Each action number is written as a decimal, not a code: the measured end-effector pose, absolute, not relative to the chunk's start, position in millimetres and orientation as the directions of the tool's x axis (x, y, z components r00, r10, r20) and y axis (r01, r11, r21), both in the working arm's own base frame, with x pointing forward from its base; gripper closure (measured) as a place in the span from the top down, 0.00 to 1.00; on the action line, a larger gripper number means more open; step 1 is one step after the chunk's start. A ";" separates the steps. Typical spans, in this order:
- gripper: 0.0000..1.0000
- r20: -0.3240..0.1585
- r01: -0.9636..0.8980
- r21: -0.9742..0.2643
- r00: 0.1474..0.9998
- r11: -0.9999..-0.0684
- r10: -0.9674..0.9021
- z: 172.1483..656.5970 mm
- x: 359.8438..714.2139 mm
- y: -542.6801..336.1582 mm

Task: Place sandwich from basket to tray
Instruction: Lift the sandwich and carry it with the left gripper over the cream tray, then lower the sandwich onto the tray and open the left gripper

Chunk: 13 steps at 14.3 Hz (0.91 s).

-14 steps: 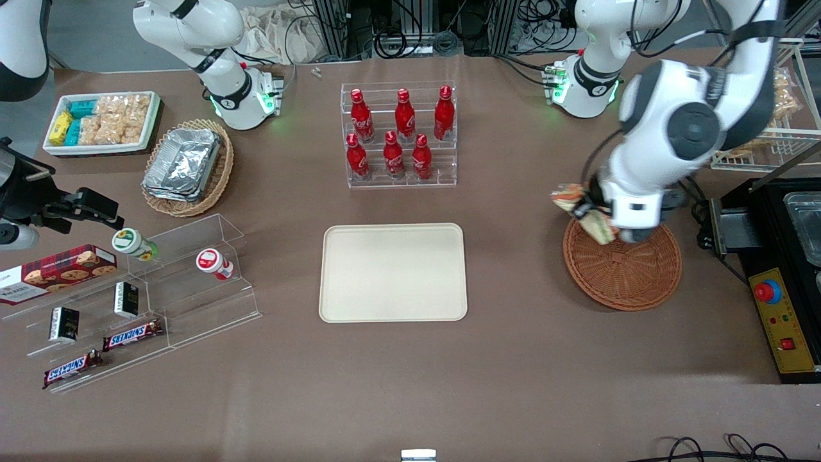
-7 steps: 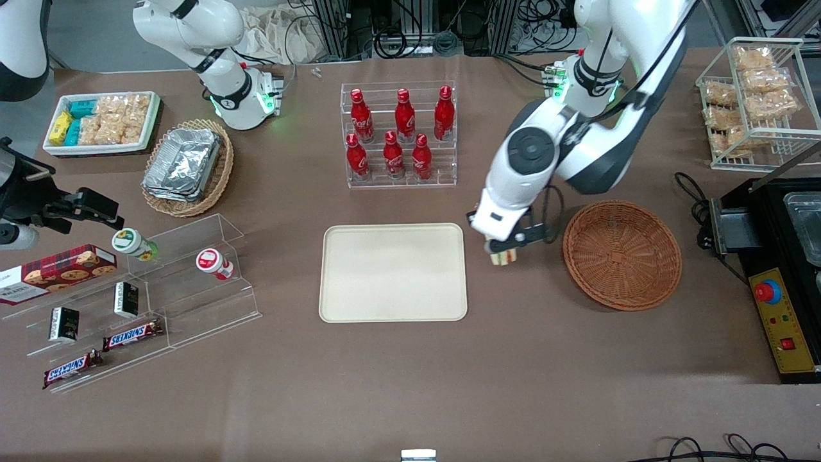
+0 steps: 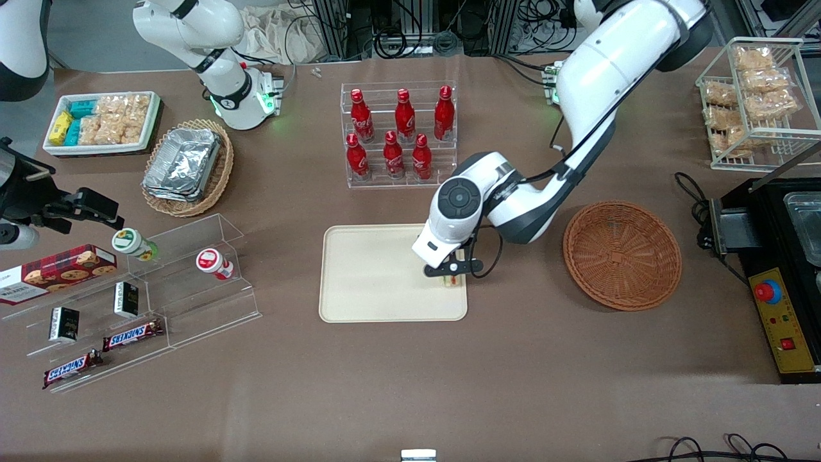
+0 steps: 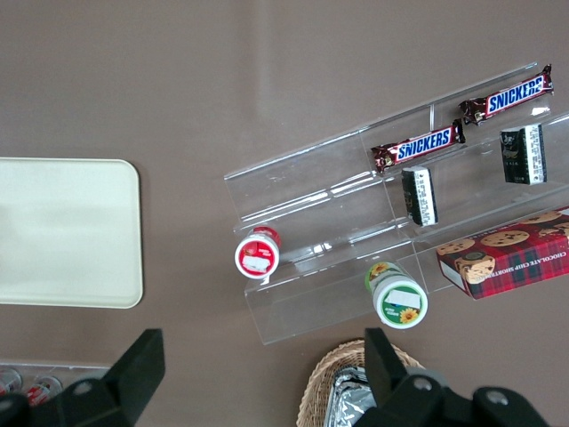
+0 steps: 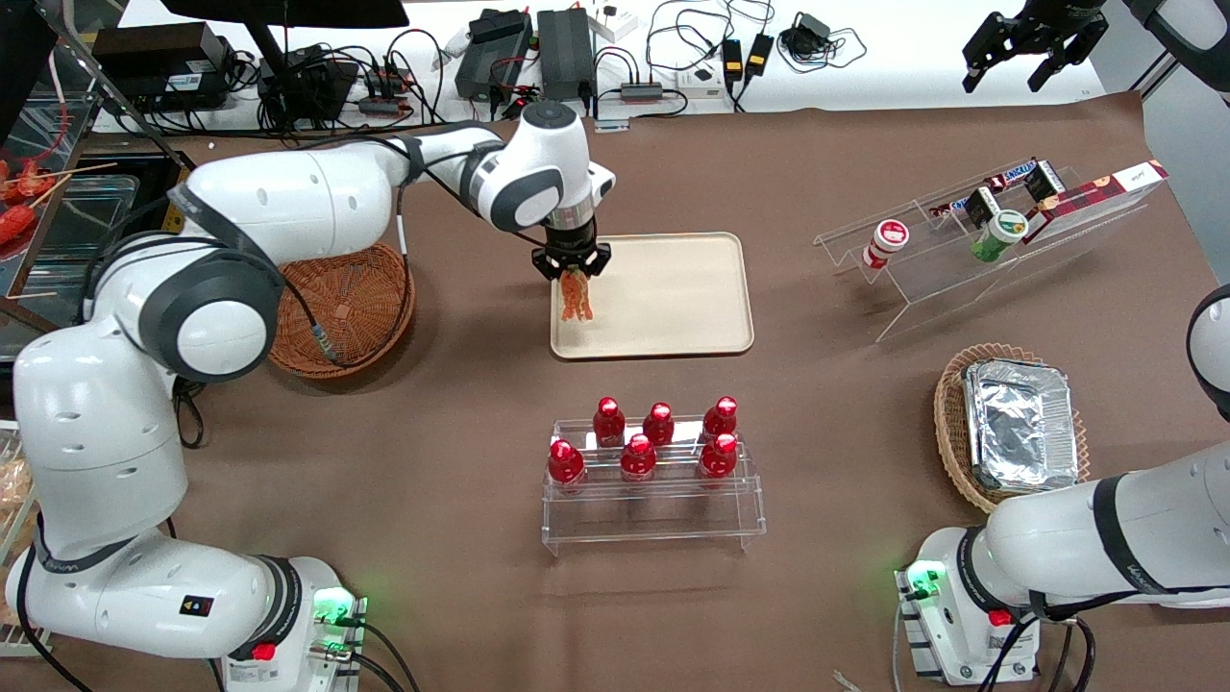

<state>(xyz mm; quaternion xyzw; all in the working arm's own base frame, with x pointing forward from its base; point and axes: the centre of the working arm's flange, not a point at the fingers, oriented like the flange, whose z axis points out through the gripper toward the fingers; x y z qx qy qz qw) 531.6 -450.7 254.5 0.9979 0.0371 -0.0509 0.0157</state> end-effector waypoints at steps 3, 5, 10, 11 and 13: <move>0.20 -0.100 0.047 0.015 0.994 -0.999 0.045 221.7 531.2 -451.5; 0.23 -0.084 0.027 0.009 0.996 -1.000 0.026 213.0 531.8 -452.2; 0.69 -0.061 0.009 -0.048 0.998 -0.999 0.012 231.7 538.7 -448.4; 0.80 -0.056 0.020 -0.061 0.998 -0.998 0.023 251.0 542.5 -446.2; 0.98 -0.032 0.078 -0.029 0.996 -0.996 0.079 316.4 552.2 -438.6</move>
